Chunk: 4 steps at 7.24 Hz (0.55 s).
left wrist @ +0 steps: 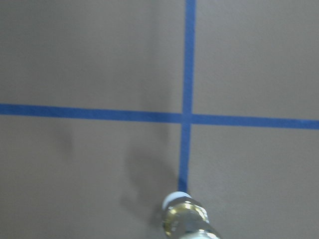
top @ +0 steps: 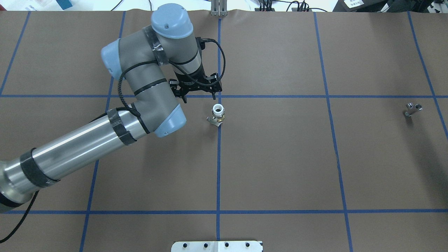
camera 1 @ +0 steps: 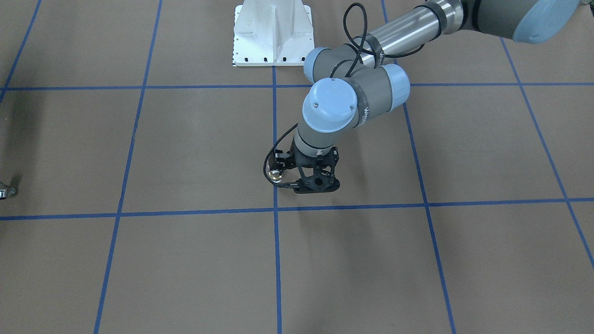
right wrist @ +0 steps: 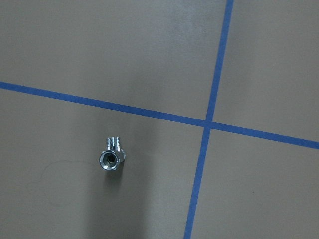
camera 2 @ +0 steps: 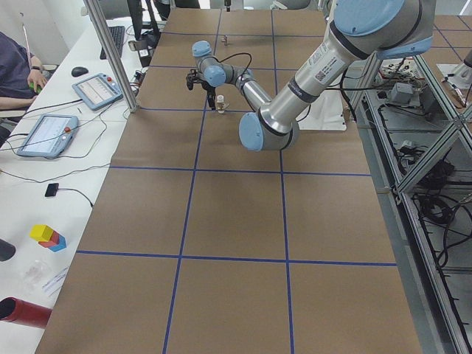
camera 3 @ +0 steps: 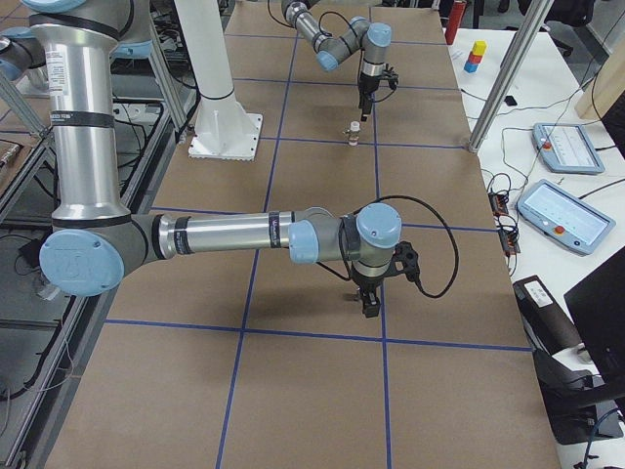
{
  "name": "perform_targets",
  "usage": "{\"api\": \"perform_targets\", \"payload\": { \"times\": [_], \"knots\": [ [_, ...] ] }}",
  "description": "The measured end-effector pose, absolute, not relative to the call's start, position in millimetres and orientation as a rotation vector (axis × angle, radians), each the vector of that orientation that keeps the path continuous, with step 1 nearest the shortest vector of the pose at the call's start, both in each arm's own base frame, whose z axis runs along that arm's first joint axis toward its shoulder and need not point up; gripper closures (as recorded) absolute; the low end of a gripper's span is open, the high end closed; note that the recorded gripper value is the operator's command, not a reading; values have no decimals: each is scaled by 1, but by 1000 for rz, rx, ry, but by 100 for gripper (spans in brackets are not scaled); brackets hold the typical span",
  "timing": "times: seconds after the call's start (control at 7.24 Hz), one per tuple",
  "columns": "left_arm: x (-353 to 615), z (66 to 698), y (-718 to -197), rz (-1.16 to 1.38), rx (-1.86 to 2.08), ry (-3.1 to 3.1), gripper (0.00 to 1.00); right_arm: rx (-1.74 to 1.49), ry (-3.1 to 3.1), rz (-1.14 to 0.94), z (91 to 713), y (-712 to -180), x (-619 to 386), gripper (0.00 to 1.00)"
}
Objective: Assemble PPR valve and pipe with both arms
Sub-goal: 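Open the left gripper and raise it away from the valve, then move the right gripper down over the chrome pipe fitting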
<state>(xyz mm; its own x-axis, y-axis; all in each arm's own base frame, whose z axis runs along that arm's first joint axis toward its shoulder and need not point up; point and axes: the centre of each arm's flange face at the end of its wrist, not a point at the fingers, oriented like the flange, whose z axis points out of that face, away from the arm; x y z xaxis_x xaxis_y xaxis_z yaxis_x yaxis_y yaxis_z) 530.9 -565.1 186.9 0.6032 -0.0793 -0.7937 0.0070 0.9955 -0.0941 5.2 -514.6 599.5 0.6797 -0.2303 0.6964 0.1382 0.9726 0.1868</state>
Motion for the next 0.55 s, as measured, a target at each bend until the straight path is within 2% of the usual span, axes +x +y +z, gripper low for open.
{"api": "perform_targets", "payload": {
  "times": [0.55],
  "knots": [
    [476,227,-559,-85,-61,929,0,71,-791,-171,589,-532,-88,1]
  ]
}}
